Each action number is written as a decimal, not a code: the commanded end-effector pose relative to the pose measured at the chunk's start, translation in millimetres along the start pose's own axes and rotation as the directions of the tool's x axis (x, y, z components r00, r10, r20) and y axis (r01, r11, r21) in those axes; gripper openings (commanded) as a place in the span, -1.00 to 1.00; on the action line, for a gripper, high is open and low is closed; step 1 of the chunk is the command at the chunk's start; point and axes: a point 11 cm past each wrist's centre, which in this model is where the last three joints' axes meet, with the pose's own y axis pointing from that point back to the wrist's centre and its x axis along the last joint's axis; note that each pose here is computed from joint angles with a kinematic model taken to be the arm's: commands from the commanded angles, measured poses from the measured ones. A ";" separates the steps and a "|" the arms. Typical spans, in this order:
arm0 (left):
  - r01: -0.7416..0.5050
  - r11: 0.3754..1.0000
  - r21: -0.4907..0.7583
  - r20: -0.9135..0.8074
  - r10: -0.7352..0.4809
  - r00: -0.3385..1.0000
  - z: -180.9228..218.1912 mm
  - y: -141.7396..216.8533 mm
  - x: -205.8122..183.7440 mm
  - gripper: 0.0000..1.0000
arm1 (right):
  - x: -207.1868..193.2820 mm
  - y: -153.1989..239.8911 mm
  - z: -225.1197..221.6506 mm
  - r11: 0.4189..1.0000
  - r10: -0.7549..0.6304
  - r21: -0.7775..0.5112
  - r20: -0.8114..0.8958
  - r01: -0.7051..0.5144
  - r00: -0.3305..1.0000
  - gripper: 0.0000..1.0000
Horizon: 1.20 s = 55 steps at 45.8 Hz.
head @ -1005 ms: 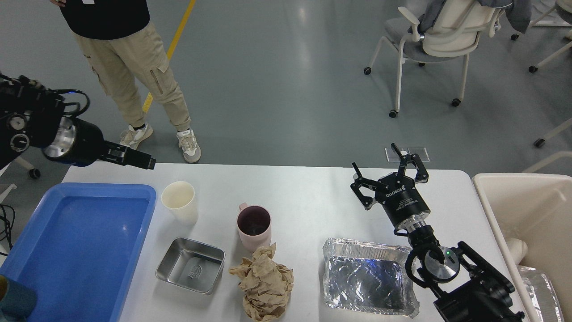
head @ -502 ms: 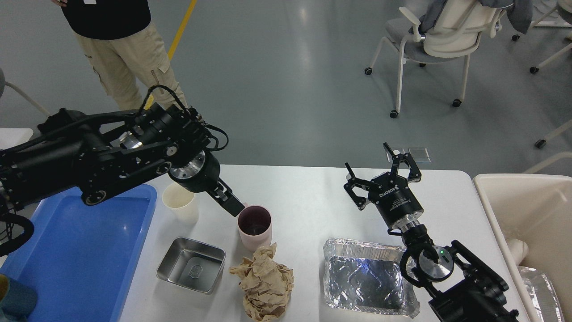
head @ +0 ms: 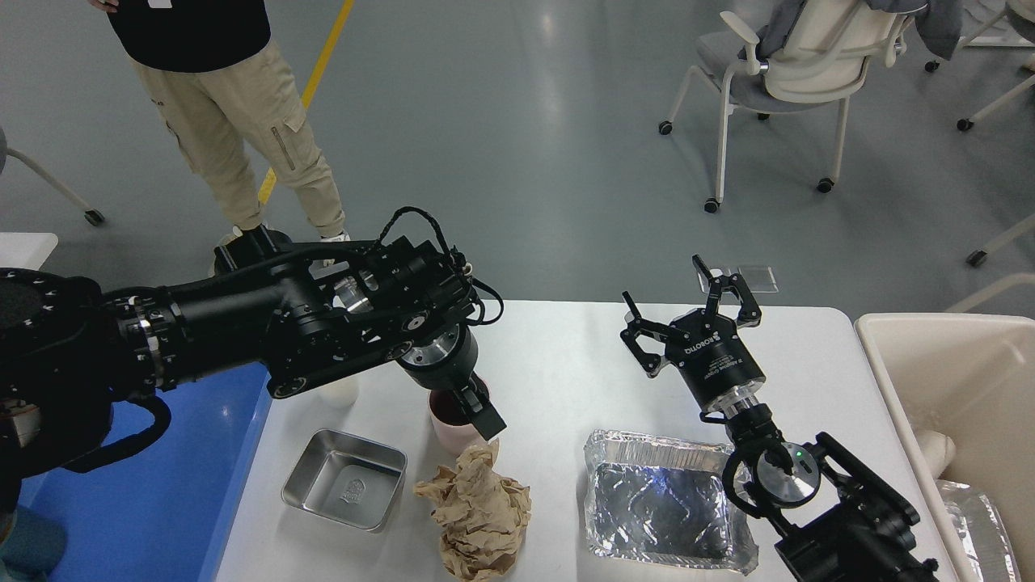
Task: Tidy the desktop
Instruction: 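Reach the left gripper over the mauve mug, then lower the left gripper and grasp the mauve mug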
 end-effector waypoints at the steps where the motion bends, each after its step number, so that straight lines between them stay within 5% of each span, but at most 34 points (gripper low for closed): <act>1: 0.003 1.000 0.009 0.010 -0.003 1.000 2.5 -12.7 1.1 0.95 | 1.9 2.4 0.6 1.000 0.004 0.000 0.002 -0.004 1.000 1.00; 37: -0.005 1.000 0.009 -0.066 0.005 0.998 -7.0 -34.6 -12.8 0.92 | 2.0 3.9 0.4 1.000 -0.005 0.001 0.002 0.005 1.000 1.00; 55: 0.000 1.000 0.007 -0.099 0.001 0.995 -14.2 -45.4 -26.6 0.30 | 2.4 4.4 0.5 1.000 -0.003 0.001 0.003 0.003 1.000 1.00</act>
